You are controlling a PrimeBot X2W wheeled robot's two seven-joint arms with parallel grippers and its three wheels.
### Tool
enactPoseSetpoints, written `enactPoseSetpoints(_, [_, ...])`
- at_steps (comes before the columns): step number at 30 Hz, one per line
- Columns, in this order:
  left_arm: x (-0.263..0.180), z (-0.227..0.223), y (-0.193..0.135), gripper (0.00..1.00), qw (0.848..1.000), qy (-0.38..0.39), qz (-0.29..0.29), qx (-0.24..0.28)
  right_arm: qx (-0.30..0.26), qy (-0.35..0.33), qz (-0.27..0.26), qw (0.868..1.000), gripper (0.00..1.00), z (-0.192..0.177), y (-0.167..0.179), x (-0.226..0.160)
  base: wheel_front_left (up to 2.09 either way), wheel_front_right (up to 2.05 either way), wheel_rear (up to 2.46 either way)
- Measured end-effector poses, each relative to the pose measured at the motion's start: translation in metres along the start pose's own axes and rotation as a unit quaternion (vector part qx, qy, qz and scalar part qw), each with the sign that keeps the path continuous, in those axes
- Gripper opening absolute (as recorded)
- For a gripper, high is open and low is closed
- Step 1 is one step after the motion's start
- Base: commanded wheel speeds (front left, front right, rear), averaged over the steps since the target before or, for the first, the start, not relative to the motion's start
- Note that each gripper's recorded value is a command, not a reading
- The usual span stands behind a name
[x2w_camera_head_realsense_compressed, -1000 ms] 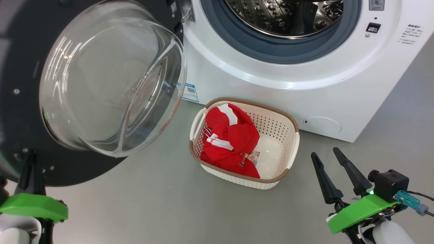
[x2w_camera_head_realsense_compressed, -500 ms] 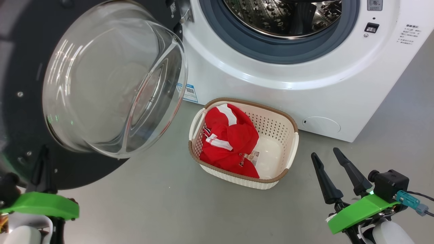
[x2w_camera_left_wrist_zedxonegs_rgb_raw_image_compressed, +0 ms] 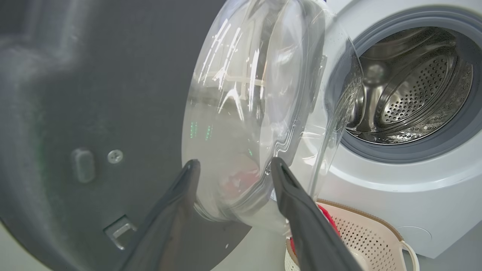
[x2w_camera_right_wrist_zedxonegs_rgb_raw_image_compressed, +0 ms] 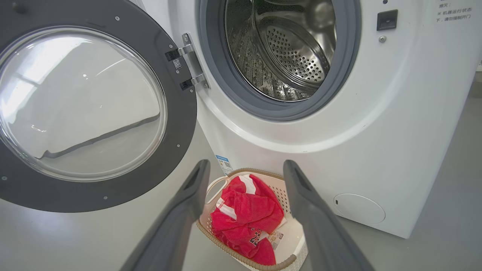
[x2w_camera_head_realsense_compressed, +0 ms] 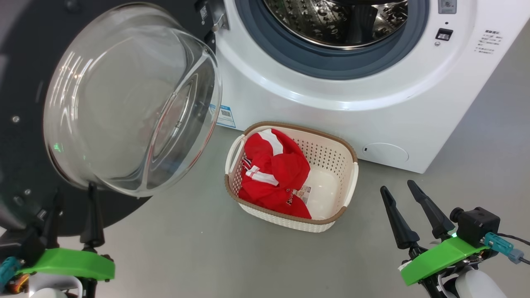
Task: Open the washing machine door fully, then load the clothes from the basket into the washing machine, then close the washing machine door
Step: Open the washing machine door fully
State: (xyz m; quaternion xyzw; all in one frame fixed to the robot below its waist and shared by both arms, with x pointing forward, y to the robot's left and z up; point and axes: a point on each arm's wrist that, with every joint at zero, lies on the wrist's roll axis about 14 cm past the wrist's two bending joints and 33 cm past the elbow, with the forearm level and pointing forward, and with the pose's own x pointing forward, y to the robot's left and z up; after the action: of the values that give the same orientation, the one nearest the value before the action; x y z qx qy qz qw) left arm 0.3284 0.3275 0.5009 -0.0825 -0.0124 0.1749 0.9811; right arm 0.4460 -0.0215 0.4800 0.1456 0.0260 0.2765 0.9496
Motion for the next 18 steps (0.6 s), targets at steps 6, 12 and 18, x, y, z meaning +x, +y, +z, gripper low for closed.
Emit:
enactPoseSetpoints(6, [0.001, 0.004, -0.022, 1.00, 1.000, -0.010, -0.029, -0.004, -0.004, -0.005, -0.009, 1.000, 1.00, 0.005, -0.005, -0.005, 0.00, 0.00, 0.00])
enactPoseSetpoints(12, [0.000, 0.002, -0.042, 1.00, 0.998, -0.013, -0.053, -0.011, -0.008, -0.012, -0.022, 1.000, 1.00, 0.012, -0.012, -0.013, 0.00, 0.00, 0.00])
enactPoseSetpoints(18, [0.003, 0.007, -0.072, 1.00, 0.995, -0.023, -0.091, -0.024, -0.014, -0.022, -0.040, 0.999, 1.00, 0.020, -0.022, -0.023, 0.00, 0.00, 0.00])
